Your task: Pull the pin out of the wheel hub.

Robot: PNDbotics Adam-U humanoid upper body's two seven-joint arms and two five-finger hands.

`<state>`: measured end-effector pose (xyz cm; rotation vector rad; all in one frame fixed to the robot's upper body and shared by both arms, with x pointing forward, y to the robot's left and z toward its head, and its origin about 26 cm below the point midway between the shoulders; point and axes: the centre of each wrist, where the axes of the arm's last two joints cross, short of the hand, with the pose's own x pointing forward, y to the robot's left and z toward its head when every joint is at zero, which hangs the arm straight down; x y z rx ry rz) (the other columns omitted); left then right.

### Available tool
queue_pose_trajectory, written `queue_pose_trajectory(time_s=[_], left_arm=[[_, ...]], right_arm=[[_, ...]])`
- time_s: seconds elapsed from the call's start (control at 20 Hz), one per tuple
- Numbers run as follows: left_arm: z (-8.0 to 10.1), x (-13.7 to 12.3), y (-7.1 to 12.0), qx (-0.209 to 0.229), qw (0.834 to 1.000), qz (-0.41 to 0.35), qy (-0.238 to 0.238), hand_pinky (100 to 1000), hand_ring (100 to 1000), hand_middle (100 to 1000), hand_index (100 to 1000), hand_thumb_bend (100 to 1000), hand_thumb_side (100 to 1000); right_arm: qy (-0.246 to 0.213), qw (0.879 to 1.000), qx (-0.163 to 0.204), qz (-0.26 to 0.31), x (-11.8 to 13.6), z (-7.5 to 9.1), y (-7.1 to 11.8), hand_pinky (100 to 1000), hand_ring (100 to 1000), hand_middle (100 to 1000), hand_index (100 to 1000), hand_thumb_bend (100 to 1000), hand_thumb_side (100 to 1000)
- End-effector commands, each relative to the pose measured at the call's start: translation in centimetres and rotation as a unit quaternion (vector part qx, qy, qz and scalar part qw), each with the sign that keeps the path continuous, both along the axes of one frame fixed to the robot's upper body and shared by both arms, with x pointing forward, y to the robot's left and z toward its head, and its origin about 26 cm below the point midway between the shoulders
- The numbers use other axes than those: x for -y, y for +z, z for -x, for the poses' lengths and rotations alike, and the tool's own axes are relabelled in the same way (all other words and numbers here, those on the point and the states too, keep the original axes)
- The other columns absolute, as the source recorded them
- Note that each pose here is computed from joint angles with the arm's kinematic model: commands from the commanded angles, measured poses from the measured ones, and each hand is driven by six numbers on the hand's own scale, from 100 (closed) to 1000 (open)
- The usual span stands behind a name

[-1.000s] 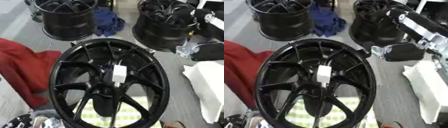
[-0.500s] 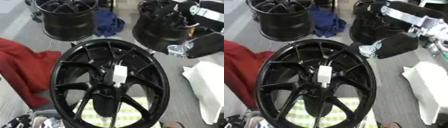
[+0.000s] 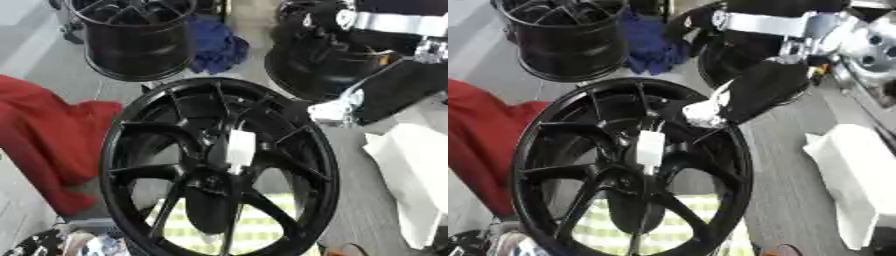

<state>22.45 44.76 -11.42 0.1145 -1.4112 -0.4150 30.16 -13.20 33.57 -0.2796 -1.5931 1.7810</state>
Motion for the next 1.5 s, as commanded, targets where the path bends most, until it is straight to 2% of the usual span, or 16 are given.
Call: queue_pose_trajectory(time_s=[0.05,0.5,0.75,0.9,1.05,1.5], left_arm=[[-0.5,-0.9,1.1,0.084,0.967,-0.086,-0.223,648,664,677,847,100,692],[-0.7,-0.7,1.1,0.086,0.967,-0.086,-0.225,648,665,678,848,100,692],[-0.7,-0.6,1.1,0.085,0.967,-0.085,-0.226,648,665,678,848,100,693],[-0.7,-0.6,1.1,0.086,0.966,-0.085,-0.226,648,665,678,848,100,693],[-0.7,-0.6,1.1,0.086,0.966,-0.085,-0.226,648,666,678,848,100,693],[-0.8,-0.6,1.1,0.086,0.966,-0.085,-0.227,648,667,679,849,100,693]], right_arm=[[-0.024,0.998,-0.046,0.03,-1.0,-1.2,-0.1,812,870,916,956,431,443],[-0.044,0.994,-0.088,0.047,-3.4,-5.4,-3.7,811,869,913,956,435,458],[-0.051,0.991,-0.106,0.055,-4.0,-7.1,-5.7,810,866,904,956,434,460],[-0.056,0.99,-0.115,0.062,-4.2,-7.8,-6.7,809,865,899,956,422,441],[-0.057,0.989,-0.122,0.065,-4.3,-8.4,-7.5,806,860,886,955,432,463],[-0.045,0.986,-0.14,0.081,-4.6,-8.6,-8.9,801,849,867,954,434,464]])
